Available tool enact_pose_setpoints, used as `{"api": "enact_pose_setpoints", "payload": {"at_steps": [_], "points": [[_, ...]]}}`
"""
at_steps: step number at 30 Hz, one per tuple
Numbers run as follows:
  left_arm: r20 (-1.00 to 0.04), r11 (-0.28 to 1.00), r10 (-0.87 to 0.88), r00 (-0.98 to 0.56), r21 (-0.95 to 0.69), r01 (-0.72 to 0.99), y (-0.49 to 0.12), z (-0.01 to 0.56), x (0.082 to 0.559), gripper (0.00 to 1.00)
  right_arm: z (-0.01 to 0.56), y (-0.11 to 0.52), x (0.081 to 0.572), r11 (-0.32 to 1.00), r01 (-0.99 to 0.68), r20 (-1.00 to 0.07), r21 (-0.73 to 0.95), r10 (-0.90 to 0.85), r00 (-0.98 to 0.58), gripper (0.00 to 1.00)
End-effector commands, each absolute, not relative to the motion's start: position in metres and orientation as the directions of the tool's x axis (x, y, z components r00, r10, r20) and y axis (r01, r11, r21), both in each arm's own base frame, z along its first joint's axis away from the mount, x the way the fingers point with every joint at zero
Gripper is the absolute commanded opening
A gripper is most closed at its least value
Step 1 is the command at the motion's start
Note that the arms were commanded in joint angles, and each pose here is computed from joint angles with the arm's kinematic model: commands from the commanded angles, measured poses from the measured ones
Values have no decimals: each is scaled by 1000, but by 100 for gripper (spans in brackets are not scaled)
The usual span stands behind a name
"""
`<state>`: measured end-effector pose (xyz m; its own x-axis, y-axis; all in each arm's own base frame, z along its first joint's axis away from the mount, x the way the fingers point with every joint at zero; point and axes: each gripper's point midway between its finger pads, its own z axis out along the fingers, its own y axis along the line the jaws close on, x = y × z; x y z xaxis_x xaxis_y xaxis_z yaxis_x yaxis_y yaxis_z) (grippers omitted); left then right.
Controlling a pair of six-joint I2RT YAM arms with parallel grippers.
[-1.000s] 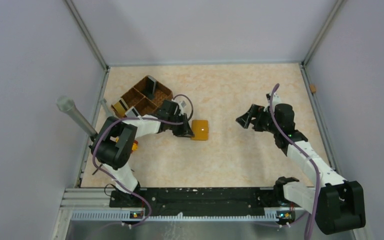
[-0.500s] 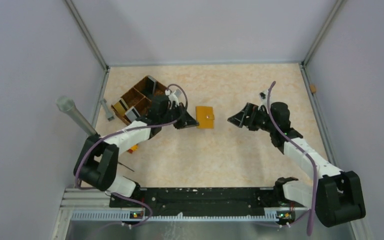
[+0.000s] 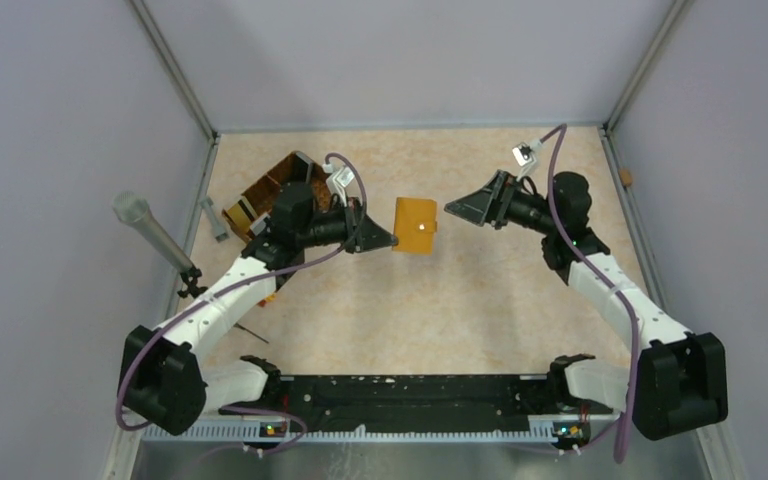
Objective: Put the credit cards into the card holder
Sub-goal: Open the card holder.
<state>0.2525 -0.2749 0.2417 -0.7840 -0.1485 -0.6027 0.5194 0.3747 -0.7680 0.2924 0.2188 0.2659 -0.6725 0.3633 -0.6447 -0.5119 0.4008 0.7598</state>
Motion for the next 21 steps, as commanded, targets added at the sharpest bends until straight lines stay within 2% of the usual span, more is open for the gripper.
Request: {"api": "enact_pose_setpoints", "payload": {"at_steps": [1,6,8,9,12,13,14,15,18,21], "points": [[-707,275,-80,-703,-694,666,-275,266,225,0,298,241,284,299,-611,-680,733,282,-677,89],[-738,243,-62,-672,-664,707,-275,273,216,0,304,274,268,210,-665,-697,717,196,-689,84],[-735,237,-54,-676,-667,707,-276,271,215,0,312,280,262,166,-689,-709,705,195,-678,76],[-734,236,-49,-678,-668,706,-276,270,214,0,316,281,261,149,-695,-709,704,202,-675,67],[-733,231,-28,-679,-666,709,-276,267,212,0,324,282,257,115,-706,-712,698,214,-669,27],[-732,228,-19,-681,-666,710,-276,266,211,5,326,282,256,110,-710,-715,695,213,-666,13],[-728,229,-14,-685,-669,707,-276,264,210,20,325,281,255,107,-714,-717,692,211,-664,0],[-723,227,-11,-691,-674,703,-276,264,210,38,325,281,253,103,-717,-719,690,209,-663,0],[-714,209,-19,-700,-688,695,-278,264,209,63,325,282,244,76,-734,-732,675,195,-653,0],[-704,179,-50,-708,-704,687,-281,271,210,70,326,283,233,41,-750,-744,660,175,-645,0]]}}
